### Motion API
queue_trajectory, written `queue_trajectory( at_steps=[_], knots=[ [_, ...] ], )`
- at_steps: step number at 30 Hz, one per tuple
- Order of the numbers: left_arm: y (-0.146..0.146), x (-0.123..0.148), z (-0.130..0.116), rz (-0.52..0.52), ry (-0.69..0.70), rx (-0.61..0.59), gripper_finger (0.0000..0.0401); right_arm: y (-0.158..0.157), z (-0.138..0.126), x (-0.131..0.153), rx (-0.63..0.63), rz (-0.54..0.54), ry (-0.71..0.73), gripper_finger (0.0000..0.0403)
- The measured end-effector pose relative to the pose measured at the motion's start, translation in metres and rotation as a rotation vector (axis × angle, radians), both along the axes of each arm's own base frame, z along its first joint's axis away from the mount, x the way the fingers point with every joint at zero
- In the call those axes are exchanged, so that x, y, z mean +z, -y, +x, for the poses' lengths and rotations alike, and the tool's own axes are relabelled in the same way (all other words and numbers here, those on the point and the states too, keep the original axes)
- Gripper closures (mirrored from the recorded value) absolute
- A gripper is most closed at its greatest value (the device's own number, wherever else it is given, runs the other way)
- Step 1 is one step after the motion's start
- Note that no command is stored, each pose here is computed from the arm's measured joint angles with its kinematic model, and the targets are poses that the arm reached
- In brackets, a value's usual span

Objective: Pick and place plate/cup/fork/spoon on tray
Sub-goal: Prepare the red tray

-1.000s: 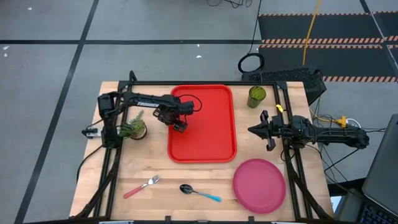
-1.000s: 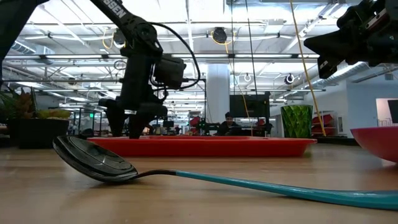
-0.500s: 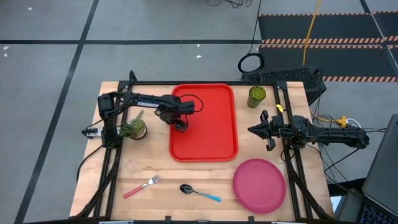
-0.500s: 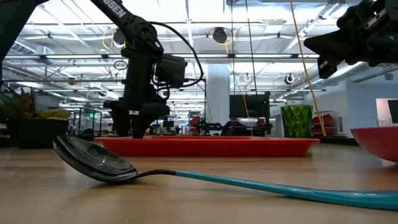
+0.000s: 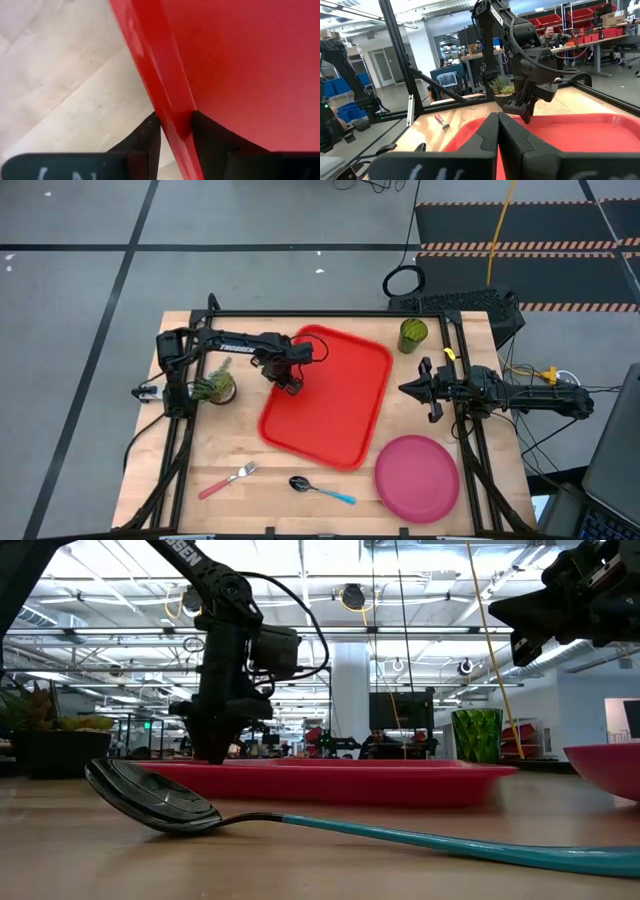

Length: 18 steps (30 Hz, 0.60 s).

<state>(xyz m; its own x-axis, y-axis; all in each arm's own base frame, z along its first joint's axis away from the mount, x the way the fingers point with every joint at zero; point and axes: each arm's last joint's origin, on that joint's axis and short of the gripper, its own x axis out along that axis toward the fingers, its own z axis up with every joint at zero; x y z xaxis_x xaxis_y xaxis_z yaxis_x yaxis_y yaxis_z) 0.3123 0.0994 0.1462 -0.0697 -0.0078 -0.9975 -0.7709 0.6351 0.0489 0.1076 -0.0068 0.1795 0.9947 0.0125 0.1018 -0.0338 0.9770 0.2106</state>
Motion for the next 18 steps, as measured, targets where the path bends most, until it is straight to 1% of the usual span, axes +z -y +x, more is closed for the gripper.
queue_trajectory(
  at_steps=[8, 12, 18],
  knots=[
    [-0.0007, -0.0005, -0.0028, 0.043, -0.043, -0.049, 0.0298, 0.0, 0.0, -0.0001, 0.0, 0.0, 0.0, 0.0403],
    [-0.0034, -0.0006, -0.0017, 0.099, -0.047, -0.124, 0.0298, 0.0, 0.0, 0.0, 0.0, 0.0, 0.0, 0.0403],
    [-0.0066, -0.0008, 0.004, 0.159, -0.011, -0.23, 0.0298, 0.0, 0.0, 0.0, 0.0, 0.0, 0.0, 0.0403]
  ],
)
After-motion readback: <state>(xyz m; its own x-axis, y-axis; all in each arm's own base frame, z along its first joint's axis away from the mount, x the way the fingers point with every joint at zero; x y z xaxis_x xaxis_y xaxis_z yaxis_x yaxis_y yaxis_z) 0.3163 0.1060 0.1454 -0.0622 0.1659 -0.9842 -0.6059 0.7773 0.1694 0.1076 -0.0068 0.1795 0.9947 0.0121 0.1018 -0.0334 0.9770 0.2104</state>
